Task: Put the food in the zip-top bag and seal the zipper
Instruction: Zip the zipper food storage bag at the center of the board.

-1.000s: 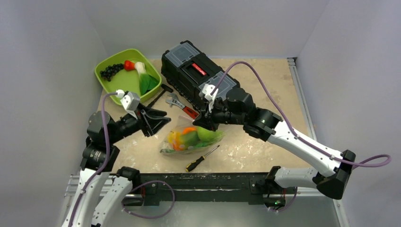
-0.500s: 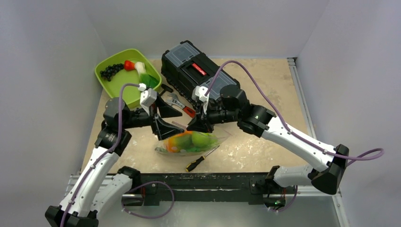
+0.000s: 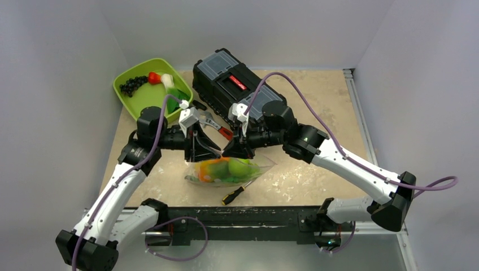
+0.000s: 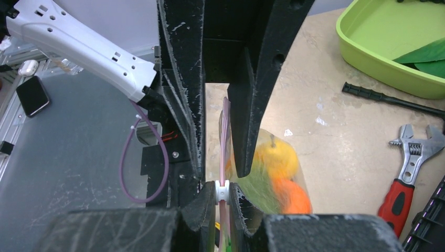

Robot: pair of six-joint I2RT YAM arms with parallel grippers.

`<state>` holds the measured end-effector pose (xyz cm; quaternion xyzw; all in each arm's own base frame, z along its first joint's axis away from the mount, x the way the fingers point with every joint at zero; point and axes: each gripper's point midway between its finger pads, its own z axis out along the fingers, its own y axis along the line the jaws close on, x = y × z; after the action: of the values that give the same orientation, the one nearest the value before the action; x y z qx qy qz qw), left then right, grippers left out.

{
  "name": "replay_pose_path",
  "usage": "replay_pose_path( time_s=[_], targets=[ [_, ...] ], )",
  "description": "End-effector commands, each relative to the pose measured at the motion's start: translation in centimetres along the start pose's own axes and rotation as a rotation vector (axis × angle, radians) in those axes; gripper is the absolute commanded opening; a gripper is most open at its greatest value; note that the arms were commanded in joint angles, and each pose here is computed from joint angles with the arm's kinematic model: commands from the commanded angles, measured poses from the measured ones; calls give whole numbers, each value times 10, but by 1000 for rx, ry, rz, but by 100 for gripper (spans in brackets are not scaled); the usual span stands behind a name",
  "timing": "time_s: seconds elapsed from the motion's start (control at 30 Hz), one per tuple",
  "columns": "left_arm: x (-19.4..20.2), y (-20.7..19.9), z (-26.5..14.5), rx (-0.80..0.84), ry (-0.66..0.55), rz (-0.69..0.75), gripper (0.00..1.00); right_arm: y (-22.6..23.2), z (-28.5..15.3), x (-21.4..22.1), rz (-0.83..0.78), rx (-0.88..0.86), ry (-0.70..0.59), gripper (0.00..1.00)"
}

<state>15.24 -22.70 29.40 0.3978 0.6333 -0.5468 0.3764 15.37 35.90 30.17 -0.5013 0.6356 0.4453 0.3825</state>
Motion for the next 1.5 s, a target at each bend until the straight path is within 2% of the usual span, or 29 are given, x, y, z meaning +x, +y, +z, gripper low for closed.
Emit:
replay_pose_path(
  time_s=[0.0, 0.07, 0.13, 0.2, 0.23, 0.33, 0.47, 0.63, 0.77, 0.87, 1.13, 1.47],
  targets=[
    [-14, -3, -1, -7, -34, 78, 28, 8, -5, -33, -67, -34, -86, 0],
    [-17, -1, 0, -19, -52, 75, 27, 8, -5, -32, -66, -34, -84, 0],
    [-20, -2, 1, -15, -72, 76, 22, 8, -5, -31, -65, -31, -83, 0],
    [-25, 0, 0, -42, -91, 71, 1, 7, -5, -30, -64, -26, -81, 0],
    [-28, 3, -1, -80, -102, 65, 0, 6, -5, -31, -64, -20, -82, 0],
    [-34, 4, -7, -148, -127, 77, 0, 0, -7, -30, -57, 22, -85, 0],
    [-31, 19, -26, -383, -121, 107, 0, -10, -11, -30, -7, 99, -91, 0],
    [-30, 42, -61, -670, -129, 93, 0, -50, -28, -27, 62, 368, -81, 0],
    [-31, 55, -85, -834, -140, 118, 0, -61, -42, -11, 87, 472, -48, 0],
    [-34, 58, -96, -889, -141, 133, 0, -64, -53, 6, 91, 521, -8, 0],
    [-49, 55, -124, -1007, -185, 192, 0, -52, -71, 33, 102, 524, 0, 0],
    [-50, 50, -126, -1004, -171, 208, 0, -40, -83, 48, 112, 506, -10, 0]
  ],
)
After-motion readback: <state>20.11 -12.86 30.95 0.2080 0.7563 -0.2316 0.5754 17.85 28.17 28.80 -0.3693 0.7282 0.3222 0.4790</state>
